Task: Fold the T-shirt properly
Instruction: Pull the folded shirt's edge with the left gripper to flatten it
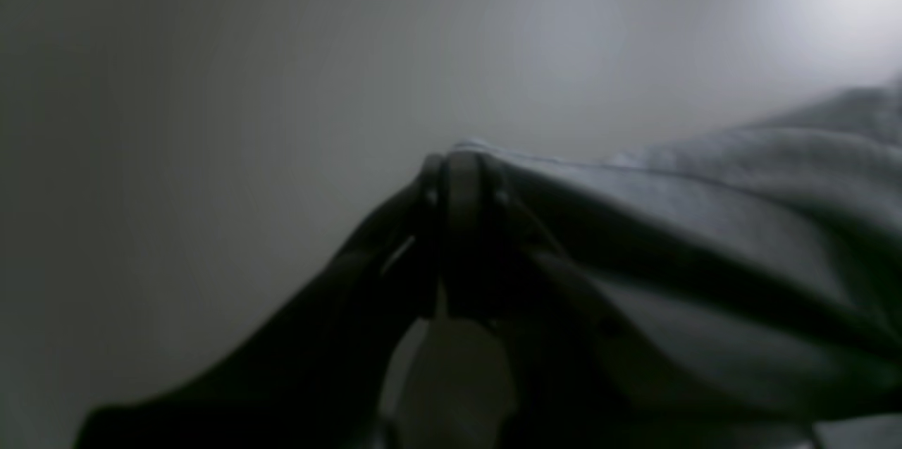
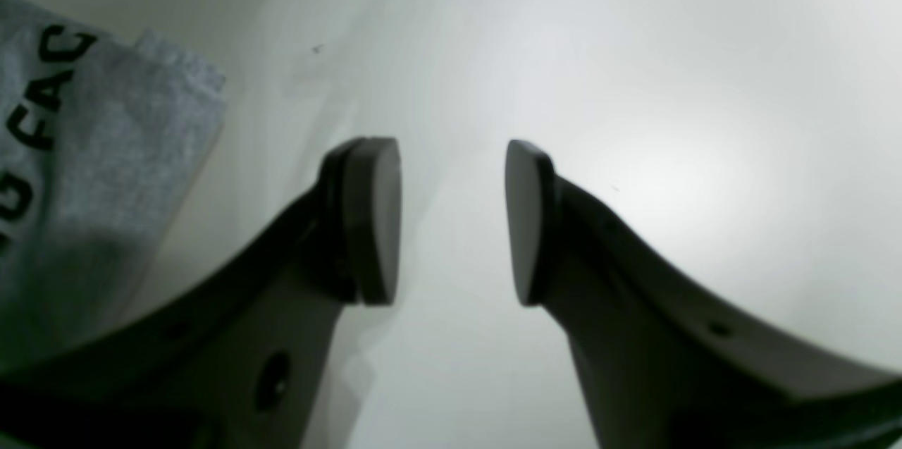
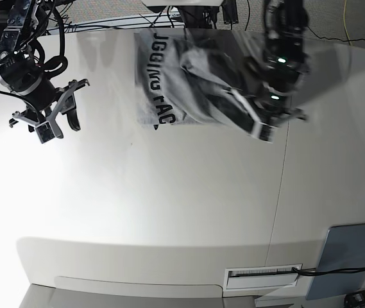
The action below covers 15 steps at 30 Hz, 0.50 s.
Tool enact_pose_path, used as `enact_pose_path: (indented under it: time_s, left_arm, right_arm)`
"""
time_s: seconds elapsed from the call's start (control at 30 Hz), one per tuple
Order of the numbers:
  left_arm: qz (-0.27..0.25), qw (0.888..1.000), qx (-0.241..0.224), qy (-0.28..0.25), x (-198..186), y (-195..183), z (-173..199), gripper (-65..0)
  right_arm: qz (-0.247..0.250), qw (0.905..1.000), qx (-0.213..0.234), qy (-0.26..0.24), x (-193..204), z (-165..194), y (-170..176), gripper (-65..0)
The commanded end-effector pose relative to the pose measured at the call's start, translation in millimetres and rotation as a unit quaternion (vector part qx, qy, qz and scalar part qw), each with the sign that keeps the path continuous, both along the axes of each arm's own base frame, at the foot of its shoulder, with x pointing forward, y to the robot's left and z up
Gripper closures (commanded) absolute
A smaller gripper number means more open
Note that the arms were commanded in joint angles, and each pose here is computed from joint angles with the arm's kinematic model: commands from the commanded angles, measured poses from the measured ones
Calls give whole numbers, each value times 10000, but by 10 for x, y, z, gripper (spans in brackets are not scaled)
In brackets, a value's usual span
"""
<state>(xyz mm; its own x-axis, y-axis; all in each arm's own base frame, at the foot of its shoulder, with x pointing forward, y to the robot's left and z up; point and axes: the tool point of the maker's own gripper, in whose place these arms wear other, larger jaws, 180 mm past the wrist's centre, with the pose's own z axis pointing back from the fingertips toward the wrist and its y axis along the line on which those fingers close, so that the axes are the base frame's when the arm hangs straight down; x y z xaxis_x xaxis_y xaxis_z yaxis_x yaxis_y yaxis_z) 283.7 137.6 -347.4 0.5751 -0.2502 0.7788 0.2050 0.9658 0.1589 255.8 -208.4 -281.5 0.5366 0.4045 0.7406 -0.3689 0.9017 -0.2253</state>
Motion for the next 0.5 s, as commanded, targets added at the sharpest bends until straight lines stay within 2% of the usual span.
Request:
enact_pose_path:
  time_s: [0.0, 0.07, 0.13, 0.2, 0.27, 0.37, 0.47]
  left_arm:
    - [143, 9994, 139, -279, 86, 188, 150, 0]
    - [266, 9993, 60, -253, 75, 388, 177, -14]
    - [91, 9999, -78, -109, 23, 423, 157, -108]
    - [-238, 9997, -32, 5, -19, 387, 134, -228]
    - [-343, 9994, 26, 13, -22, 388, 139, -314]
    - [-362, 9992, -158, 34, -28, 358, 147, -324]
    - [-632, 9956, -646, 229, -102, 209, 163, -323]
  right_arm:
    - [44, 9998, -31, -207, 44, 107, -2, -244]
    - [49, 9997, -24, -218, 47, 111, 1, -244]
    - [51, 9997, -21, -227, 49, 114, 3, -244]
    - [52, 9997, -20, -229, 49, 114, 3, -244]
    - [51, 9997, -21, -227, 49, 114, 3, -244]
    - [51, 9997, -23, -227, 49, 113, 2, -244]
    - [50, 9997, -23, -225, 48, 113, 2, -244]
